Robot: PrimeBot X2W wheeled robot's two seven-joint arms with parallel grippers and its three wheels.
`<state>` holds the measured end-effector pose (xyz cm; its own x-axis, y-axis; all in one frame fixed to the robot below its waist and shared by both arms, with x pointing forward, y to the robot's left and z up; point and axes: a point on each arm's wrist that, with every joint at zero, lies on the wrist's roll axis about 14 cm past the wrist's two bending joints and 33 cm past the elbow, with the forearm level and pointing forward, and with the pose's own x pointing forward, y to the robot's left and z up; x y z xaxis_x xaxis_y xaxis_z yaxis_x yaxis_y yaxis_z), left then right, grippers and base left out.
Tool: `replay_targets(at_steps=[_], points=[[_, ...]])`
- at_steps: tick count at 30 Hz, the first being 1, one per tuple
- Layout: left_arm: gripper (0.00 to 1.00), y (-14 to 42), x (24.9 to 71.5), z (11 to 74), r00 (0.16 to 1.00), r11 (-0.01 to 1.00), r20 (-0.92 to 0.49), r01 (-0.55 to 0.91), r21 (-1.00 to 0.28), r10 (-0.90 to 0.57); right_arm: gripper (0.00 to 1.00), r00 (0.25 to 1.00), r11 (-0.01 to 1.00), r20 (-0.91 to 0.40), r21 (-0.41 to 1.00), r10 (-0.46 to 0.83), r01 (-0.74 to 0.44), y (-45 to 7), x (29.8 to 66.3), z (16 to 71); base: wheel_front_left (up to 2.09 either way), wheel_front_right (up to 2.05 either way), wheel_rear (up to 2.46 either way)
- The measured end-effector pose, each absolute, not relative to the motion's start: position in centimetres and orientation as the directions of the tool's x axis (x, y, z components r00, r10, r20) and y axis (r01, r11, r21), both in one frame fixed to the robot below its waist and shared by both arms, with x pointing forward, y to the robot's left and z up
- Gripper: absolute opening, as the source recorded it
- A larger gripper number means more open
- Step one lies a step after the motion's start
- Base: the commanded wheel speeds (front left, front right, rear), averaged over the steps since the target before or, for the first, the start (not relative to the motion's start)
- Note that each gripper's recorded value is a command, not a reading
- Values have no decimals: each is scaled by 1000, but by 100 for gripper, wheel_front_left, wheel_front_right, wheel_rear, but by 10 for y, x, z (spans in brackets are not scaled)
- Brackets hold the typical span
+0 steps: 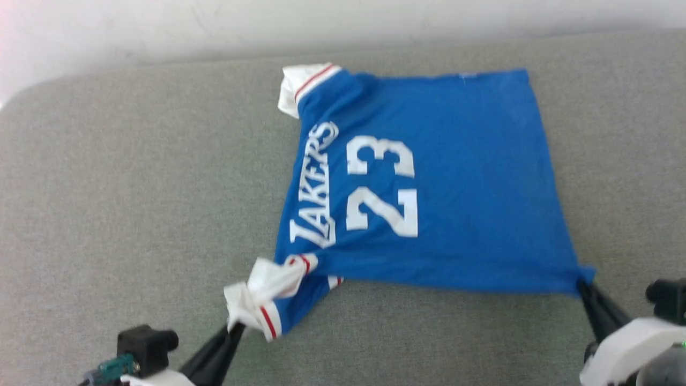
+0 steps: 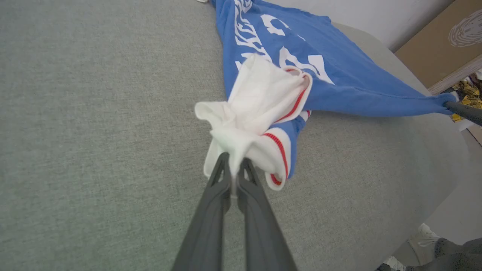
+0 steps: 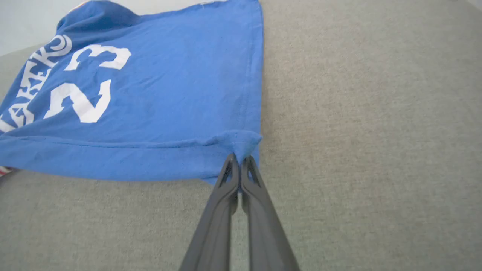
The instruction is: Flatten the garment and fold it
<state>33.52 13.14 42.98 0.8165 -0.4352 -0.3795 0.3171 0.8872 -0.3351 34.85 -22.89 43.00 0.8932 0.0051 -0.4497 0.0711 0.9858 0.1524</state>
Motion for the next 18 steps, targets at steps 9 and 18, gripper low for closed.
replay_targets(at_steps=[9,18], points=[[0,124,280,419,729,869,-499,279,-408,-469,0,701,977,-709,194,79,87,-228,264,398,0,0,0],[0,117,234,415,646,852,-577,246,-462,-500,0,655,977,-754,169,44,129,-243,227,403,0,0,0]])
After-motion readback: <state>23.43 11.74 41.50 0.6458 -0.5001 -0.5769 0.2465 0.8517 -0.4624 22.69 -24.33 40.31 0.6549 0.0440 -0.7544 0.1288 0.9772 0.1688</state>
